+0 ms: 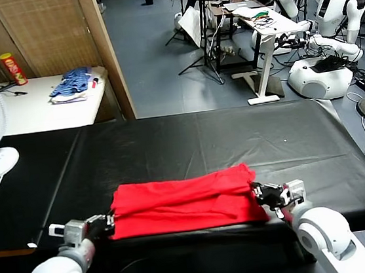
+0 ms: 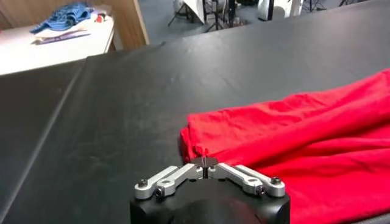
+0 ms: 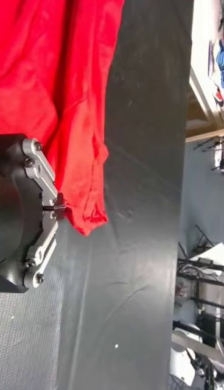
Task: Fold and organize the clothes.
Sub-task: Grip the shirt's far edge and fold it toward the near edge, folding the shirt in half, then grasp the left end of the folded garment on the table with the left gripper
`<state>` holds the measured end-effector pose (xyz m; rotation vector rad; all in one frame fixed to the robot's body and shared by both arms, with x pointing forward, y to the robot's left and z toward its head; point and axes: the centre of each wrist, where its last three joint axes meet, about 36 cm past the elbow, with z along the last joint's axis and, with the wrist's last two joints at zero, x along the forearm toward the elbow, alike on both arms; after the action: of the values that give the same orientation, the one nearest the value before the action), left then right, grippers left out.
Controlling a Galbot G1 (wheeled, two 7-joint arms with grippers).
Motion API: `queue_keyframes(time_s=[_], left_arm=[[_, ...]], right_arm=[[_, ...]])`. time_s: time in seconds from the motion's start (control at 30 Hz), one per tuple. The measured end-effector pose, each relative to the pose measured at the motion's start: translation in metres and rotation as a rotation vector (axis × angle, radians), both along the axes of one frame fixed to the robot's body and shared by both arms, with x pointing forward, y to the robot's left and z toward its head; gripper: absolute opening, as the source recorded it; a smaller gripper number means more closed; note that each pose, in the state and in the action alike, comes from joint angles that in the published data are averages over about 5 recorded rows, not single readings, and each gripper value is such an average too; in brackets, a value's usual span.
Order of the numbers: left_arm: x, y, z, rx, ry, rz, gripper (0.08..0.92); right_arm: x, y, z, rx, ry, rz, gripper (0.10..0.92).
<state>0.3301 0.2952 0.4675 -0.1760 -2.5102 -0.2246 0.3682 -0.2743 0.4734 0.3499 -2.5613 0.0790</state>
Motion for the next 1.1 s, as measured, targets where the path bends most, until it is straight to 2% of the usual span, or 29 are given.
queue_keyframes(time_s=[0.17, 0.23, 0.3, 0.37, 0.53, 0.77, 0.9, 1.1], left_arm=[[0.005, 0.003, 0.006, 0.013, -0.01, 0.01, 0.606], [0.01, 0.005, 0.009, 0.001, -0.02, 0.023, 0.706], [0.017, 0.008, 0.012, -0.03, -0.033, 0.04, 0.762], [0.026, 0.011, 0.014, -0.081, -0.042, 0.062, 0.791], [0.052, 0.011, 0.011, -0.226, -0.043, 0.095, 0.798], [0.075, 0.003, -0.009, -0.335, -0.005, 0.112, 0.798], [0.083, 0.004, -0.021, -0.351, 0.019, 0.128, 0.798], [0.089, 0.008, -0.036, -0.342, 0.019, 0.162, 0.78]], right_arm=[[0.001, -0.011, 0.012, 0.013, -0.031, -0.023, 0.709], [0.005, -0.013, 0.013, 0.012, -0.042, -0.056, 0.763], [0.012, -0.013, 0.01, 0.01, -0.056, -0.092, 0.791], [0.02, -0.009, 0.004, 0.014, -0.078, -0.118, 0.796], [0.044, 0.004, -0.015, 0.045, -0.11, -0.146, 0.798], [0.072, 0.02, -0.041, 0.077, -0.072, -0.158, 0.794], [0.08, 0.029, -0.051, 0.086, -0.056, -0.153, 0.715], [0.085, 0.038, -0.065, 0.088, -0.039, -0.157, 0.57]])
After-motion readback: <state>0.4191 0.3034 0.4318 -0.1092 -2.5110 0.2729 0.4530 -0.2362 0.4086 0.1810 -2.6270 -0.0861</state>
